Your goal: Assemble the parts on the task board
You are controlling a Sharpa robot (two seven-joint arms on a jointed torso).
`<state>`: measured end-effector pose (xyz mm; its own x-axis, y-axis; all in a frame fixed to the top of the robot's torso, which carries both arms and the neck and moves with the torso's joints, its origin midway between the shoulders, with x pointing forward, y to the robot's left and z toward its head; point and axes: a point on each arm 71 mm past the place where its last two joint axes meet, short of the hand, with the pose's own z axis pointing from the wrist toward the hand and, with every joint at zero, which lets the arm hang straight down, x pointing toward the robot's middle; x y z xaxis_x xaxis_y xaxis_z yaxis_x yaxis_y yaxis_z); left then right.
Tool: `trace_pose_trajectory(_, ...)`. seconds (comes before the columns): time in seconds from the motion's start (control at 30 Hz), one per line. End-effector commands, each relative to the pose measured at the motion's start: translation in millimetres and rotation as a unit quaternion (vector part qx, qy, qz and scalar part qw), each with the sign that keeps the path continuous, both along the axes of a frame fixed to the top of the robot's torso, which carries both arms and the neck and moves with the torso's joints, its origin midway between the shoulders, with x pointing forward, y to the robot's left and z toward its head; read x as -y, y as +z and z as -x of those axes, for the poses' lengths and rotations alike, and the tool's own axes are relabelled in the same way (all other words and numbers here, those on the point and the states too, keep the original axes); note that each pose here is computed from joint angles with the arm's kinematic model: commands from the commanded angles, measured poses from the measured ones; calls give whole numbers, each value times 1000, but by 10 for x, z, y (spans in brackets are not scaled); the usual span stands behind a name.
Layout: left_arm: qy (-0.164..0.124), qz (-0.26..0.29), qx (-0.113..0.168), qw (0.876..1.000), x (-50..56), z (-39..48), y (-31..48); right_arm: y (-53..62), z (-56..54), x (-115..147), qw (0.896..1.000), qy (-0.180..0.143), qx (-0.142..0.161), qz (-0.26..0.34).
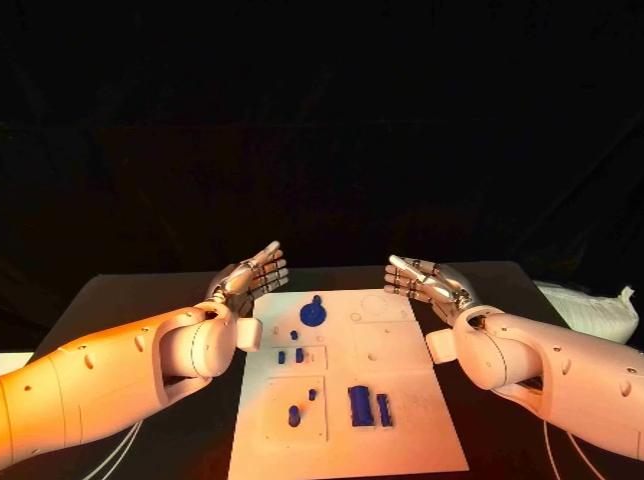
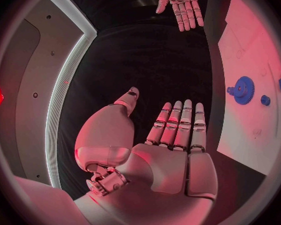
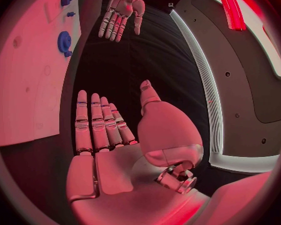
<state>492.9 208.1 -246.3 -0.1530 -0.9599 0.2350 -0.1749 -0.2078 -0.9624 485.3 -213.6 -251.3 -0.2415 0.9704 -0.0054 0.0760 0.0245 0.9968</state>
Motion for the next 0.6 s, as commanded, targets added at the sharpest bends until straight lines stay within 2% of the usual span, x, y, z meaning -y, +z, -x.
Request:
trace_pose_trajectory(0.03, 32, -44, 29, 998, 20, 61, 59, 99, 37, -38, 998, -50, 21, -10)
trace_pose_trajectory(0.17, 54, -75, 51, 994, 88, 176, 129, 189, 130, -129, 996, -82, 31, -14)
trace_pose_trajectory(0.3, 68, -94, 67, 991, 128, 254, 180, 240, 193, -180, 994, -101, 36, -14)
trace_pose_trajectory(0.4, 75, -103, 75, 989, 149, 295, 209, 264, 225, -205, 993, -110, 38, -13)
trace_pose_trajectory(0.6, 78, -107, 79, 988, 157, 311, 221, 271, 235, -212, 993, -113, 38, -13)
